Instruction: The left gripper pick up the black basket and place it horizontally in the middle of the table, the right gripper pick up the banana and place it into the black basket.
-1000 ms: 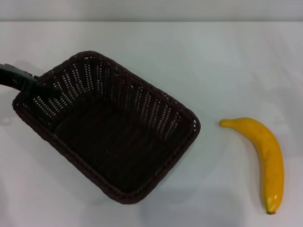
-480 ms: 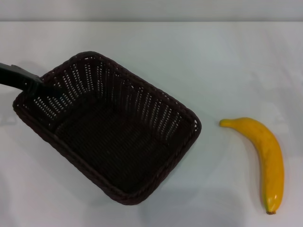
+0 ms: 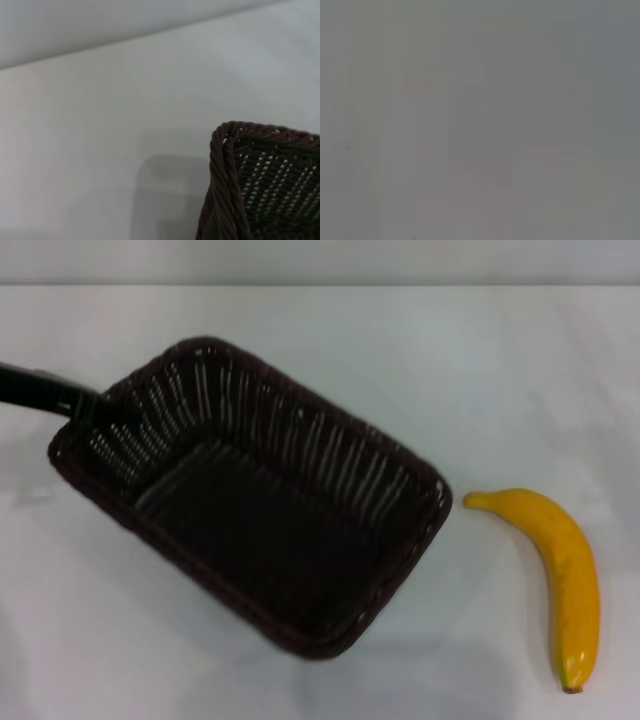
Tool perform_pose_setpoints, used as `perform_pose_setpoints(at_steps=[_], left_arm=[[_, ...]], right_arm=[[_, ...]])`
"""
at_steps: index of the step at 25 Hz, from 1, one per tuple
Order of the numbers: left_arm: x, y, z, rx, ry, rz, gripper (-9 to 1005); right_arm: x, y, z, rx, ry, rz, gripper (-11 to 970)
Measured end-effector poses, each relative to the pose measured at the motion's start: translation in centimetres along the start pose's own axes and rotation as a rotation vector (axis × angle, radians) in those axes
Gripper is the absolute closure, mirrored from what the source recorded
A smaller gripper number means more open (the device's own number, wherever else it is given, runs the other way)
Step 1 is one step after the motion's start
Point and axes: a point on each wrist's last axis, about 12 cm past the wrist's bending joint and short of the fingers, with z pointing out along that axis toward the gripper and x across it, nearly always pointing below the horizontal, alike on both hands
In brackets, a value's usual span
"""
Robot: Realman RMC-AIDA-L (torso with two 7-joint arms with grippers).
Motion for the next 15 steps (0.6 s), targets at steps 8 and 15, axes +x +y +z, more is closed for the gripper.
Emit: perform_pose_setpoints(at_steps=[8,15], left_arm=[[-1.3,-1.6,0.1,0.029,-0.103,-0.208,826],[-2.0,-3.5,1.2,0.047,-0.117,-0.361,823]], right_arm=[[-0.3,-0.3,-0.3,-0.002,-0.018,-0.011,115],[-0.5,-0.9,-0.9,0.012,-0.019,-0.024,115]])
